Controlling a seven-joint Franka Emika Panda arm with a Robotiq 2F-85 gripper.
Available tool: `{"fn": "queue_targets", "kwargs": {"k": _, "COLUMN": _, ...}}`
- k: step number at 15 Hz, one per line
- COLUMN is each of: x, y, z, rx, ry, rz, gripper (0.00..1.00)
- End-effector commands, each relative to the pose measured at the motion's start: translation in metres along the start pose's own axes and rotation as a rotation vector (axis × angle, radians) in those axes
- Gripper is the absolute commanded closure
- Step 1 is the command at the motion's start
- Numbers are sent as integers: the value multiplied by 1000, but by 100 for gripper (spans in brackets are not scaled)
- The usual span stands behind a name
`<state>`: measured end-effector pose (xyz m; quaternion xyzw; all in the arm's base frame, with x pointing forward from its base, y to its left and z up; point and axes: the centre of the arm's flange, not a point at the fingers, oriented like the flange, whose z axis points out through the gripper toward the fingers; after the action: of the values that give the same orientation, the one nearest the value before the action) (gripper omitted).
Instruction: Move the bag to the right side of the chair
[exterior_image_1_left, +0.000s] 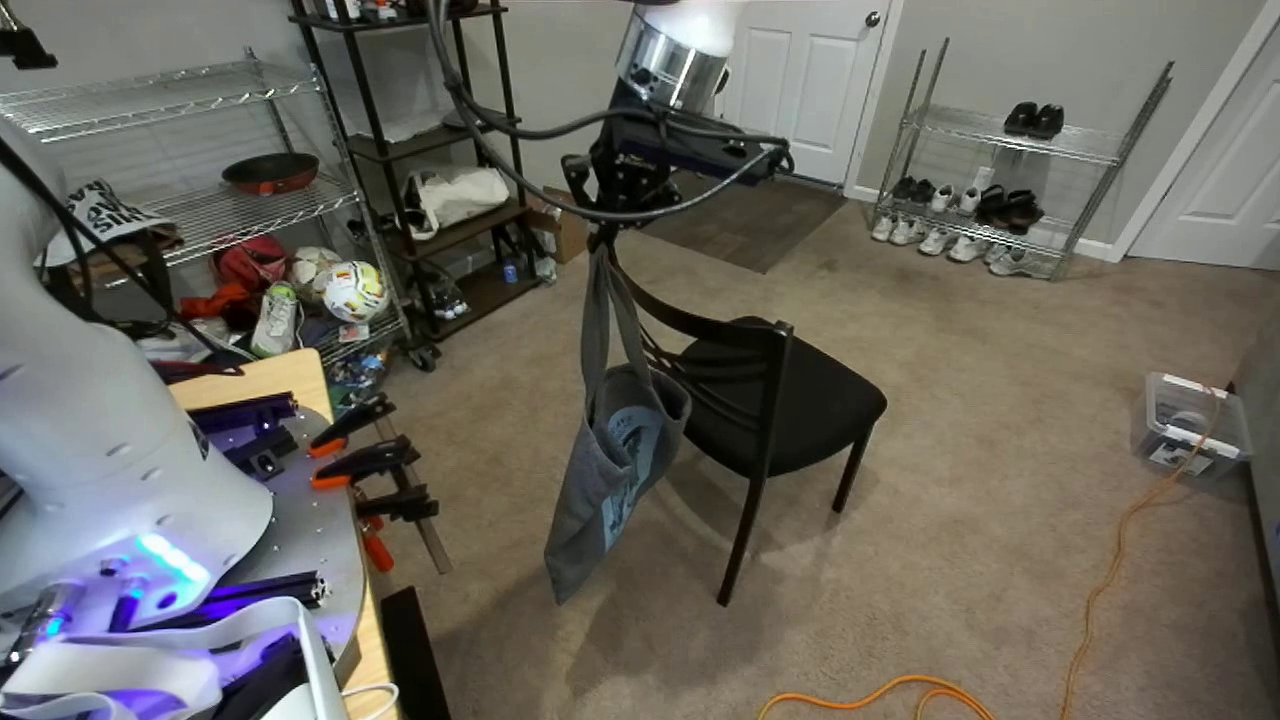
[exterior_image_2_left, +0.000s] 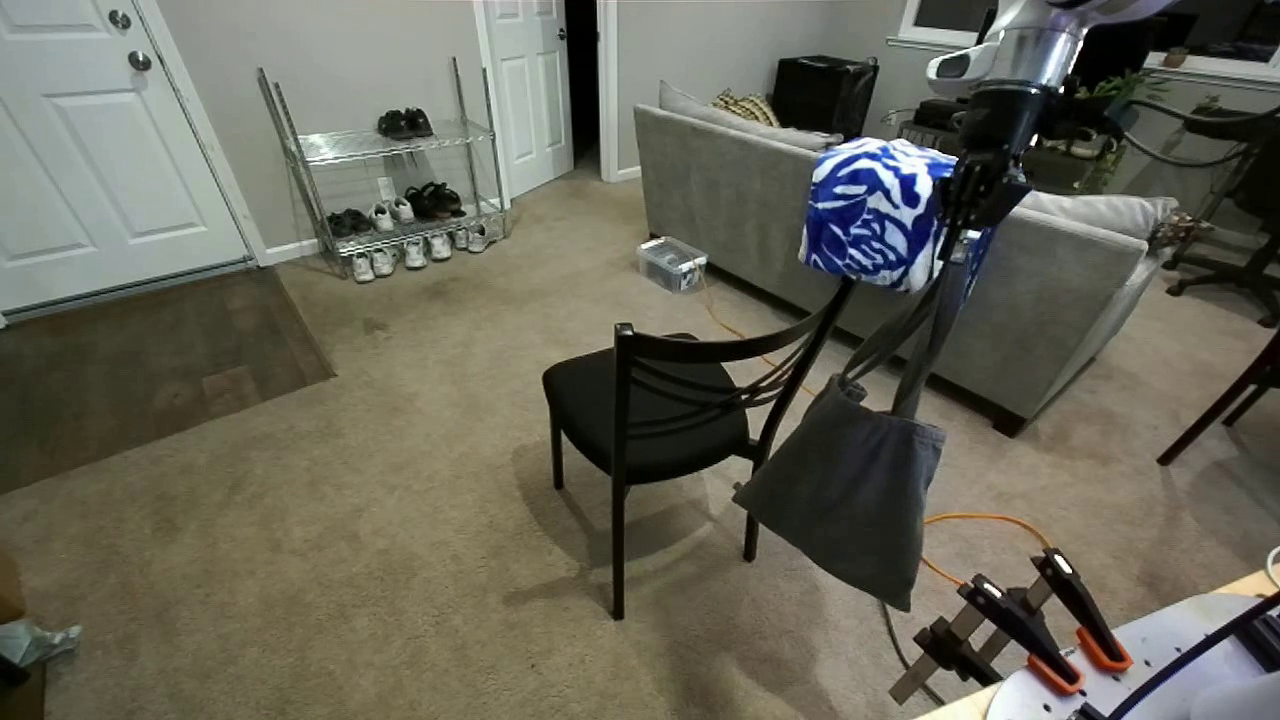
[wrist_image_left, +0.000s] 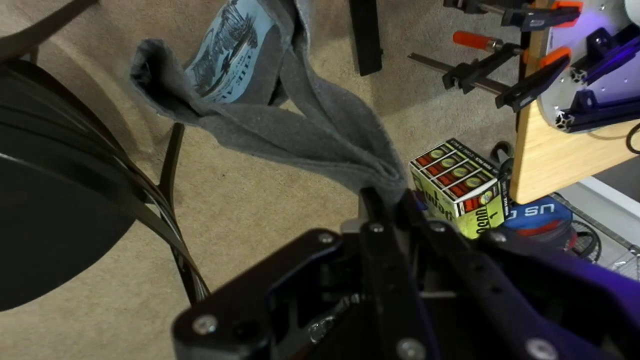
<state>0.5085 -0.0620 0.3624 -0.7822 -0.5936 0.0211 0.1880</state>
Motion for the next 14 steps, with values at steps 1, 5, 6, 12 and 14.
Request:
{"fn": "queue_targets", "kwargs": {"k": 1, "x": -25, "y": 10, "z": -16, "rx": 9, "ry": 46, "rz": 49, "gripper": 98}}
{"fn": "queue_targets", "kwargs": {"k": 5, "x": -63, "y": 29, "z": -31, "rx": 22, "ry": 145, "rz": 131, "gripper": 98}}
{"fn": "queue_targets", "kwargs": {"k": 6, "x": -72, "y": 34, "z": -33, "rx": 31, "ry": 176, "rz": 156, "gripper": 98}}
{"fn": "queue_targets", "kwargs": {"k": 12, "x": -93, "y": 40, "z": -27, "rx": 36, "ry": 219, "rz": 231, "gripper": 90}}
{"fn": "queue_targets", "kwargs": {"k": 14, "x": -93, "y": 41, "z": -23, "rx": 41, "ry": 218, "rz": 232, "gripper": 90}}
